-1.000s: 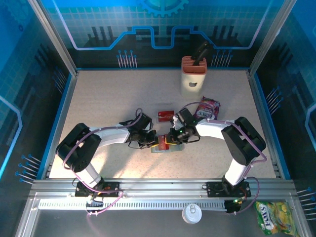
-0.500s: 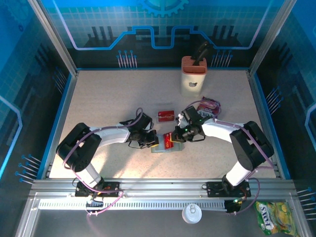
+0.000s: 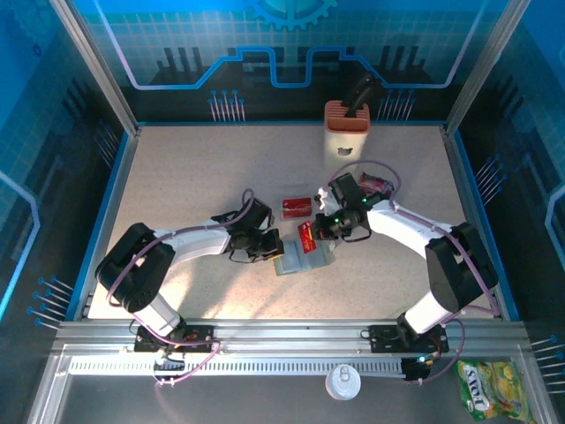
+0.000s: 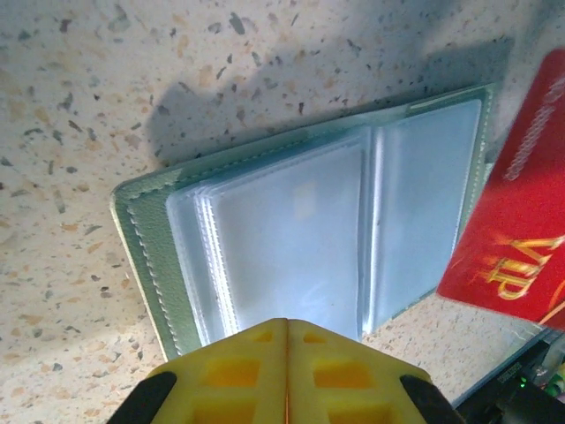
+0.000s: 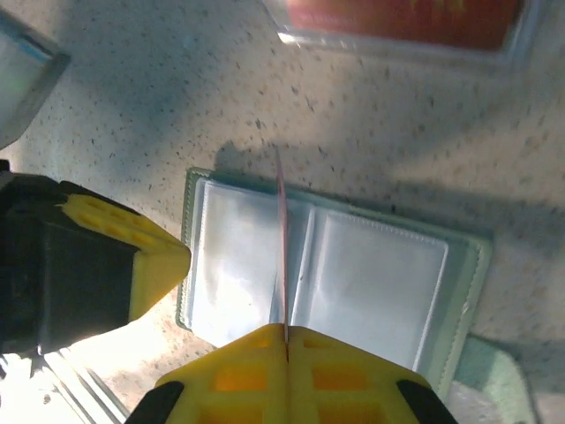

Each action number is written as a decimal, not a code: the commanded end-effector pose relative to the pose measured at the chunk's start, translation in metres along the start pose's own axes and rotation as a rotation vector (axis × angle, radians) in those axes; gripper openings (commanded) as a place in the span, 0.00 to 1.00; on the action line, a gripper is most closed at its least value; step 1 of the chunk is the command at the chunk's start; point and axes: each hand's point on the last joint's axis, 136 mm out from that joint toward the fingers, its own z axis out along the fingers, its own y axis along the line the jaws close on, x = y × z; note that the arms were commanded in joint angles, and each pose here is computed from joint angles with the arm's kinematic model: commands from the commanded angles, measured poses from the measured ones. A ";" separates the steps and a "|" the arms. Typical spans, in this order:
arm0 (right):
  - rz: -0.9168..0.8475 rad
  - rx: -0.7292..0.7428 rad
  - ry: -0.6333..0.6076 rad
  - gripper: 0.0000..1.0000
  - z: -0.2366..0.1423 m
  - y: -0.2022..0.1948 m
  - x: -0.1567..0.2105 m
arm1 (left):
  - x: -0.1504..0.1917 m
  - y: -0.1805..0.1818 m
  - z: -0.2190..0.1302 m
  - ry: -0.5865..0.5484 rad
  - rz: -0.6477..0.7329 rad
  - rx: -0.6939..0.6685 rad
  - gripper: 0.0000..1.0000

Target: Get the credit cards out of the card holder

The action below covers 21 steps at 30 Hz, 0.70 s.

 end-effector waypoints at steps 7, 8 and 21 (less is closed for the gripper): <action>-0.483 0.191 0.029 0.00 -0.016 -0.008 -0.031 | 0.004 -0.001 0.010 0.038 0.016 0.002 0.07; -0.507 0.203 0.031 0.00 -0.016 -0.009 -0.036 | 0.005 0.002 0.011 0.044 0.013 -0.008 0.07; -0.929 0.253 0.120 0.00 -0.007 0.006 -0.069 | -0.002 0.027 0.009 0.019 0.029 -0.113 0.07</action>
